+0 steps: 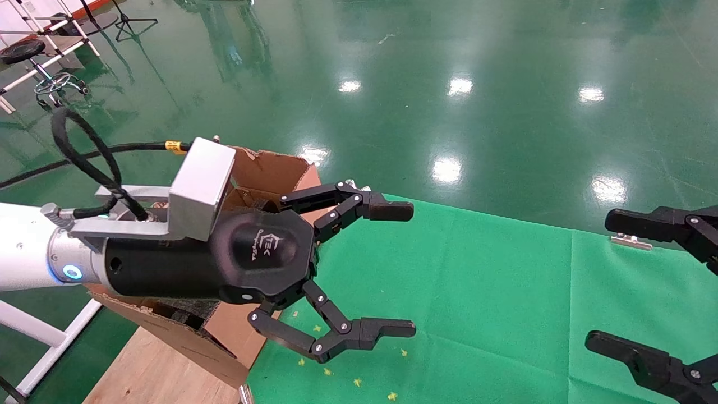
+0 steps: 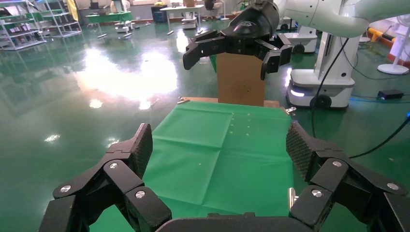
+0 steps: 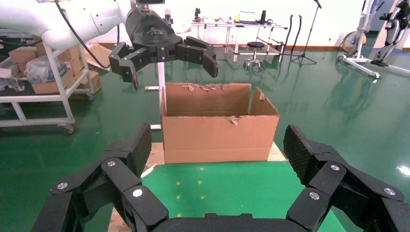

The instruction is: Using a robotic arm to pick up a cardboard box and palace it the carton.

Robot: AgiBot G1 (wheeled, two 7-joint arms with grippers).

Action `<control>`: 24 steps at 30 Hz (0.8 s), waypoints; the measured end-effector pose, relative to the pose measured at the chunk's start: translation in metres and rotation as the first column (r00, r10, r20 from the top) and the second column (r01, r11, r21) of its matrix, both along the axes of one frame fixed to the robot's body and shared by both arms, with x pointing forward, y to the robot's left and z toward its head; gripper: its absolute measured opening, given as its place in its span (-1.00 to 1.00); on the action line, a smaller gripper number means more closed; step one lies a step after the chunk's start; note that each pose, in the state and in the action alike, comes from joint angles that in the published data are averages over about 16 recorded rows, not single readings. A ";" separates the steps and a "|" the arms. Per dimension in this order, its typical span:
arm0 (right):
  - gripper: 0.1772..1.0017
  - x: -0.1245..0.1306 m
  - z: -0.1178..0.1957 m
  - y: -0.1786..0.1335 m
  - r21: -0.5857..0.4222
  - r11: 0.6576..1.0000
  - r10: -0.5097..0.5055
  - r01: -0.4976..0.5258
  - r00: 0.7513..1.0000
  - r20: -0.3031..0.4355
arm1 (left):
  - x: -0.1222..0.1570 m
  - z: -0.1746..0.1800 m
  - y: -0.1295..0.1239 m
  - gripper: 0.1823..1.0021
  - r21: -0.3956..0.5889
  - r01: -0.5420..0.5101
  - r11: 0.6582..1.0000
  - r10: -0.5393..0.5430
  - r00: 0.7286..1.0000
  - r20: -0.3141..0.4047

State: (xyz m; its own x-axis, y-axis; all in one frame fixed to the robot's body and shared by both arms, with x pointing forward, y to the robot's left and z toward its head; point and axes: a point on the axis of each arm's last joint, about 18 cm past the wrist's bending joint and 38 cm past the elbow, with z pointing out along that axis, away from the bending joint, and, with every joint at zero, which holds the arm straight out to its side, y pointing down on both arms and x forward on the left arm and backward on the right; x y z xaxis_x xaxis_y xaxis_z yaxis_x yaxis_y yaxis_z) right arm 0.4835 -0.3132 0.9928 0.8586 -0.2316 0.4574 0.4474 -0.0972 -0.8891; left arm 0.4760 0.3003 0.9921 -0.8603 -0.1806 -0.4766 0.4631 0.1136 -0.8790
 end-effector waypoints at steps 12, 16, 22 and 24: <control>1.00 0.000 0.000 0.000 0.000 1.000 0.000 0.000 1.000 0.000 | 0.000 0.000 0.000 1.00 0.000 0.000 1.000 0.000 1.000 0.000; 1.00 0.000 0.000 0.000 0.000 1.000 0.000 0.000 1.000 0.000 | 0.000 0.000 0.000 1.00 0.000 0.000 1.000 0.000 1.000 0.000; 1.00 0.000 0.000 0.000 0.000 1.000 0.000 0.000 1.000 0.000 | 0.000 0.000 0.000 1.00 0.000 0.000 1.000 0.000 1.000 0.000; 1.00 0.000 0.000 0.000 0.000 1.000 0.000 0.000 1.000 0.000 | 0.000 0.000 0.000 1.00 0.000 0.000 1.000 0.000 1.000 0.000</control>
